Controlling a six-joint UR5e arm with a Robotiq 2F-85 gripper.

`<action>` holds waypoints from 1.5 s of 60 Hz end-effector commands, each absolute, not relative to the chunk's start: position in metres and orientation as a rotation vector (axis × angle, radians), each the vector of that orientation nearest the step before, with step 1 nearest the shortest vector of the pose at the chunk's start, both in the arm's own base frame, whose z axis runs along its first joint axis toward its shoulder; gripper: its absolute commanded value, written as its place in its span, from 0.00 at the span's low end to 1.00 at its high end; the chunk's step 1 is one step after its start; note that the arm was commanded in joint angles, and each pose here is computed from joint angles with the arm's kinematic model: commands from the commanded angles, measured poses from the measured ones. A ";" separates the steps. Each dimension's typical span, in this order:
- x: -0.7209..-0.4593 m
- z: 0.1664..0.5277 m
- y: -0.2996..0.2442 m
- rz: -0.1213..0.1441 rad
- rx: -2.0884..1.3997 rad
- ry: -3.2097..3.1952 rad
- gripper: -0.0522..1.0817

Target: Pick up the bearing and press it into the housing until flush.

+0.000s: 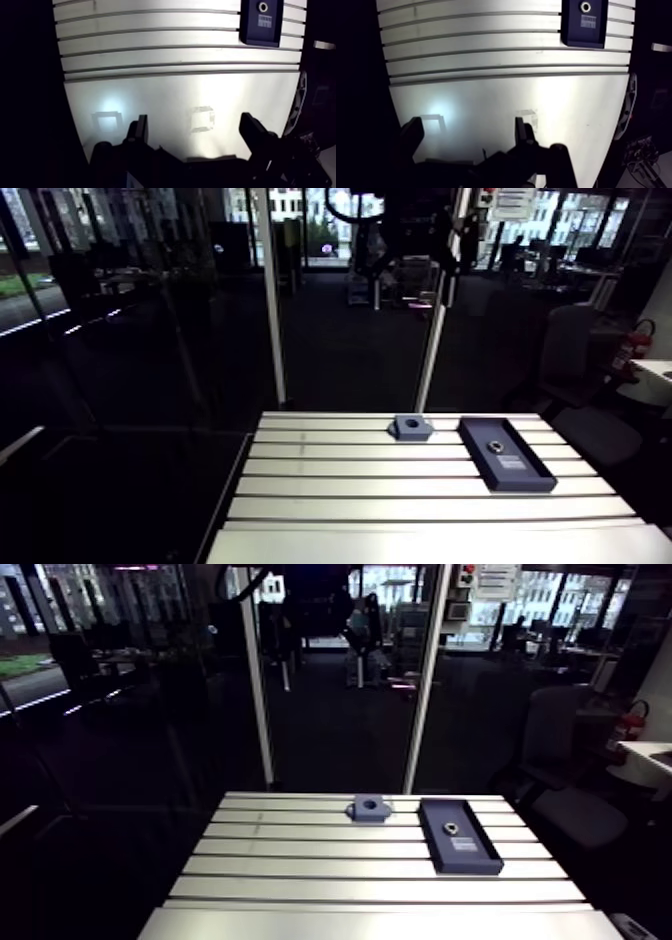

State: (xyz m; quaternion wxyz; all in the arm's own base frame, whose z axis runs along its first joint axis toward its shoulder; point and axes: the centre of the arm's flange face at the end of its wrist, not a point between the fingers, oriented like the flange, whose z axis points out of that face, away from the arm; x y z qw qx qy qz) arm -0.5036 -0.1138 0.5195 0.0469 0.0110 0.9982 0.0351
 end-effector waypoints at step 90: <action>-0.569 0.456 0.046 0.120 -0.005 3.115 0.05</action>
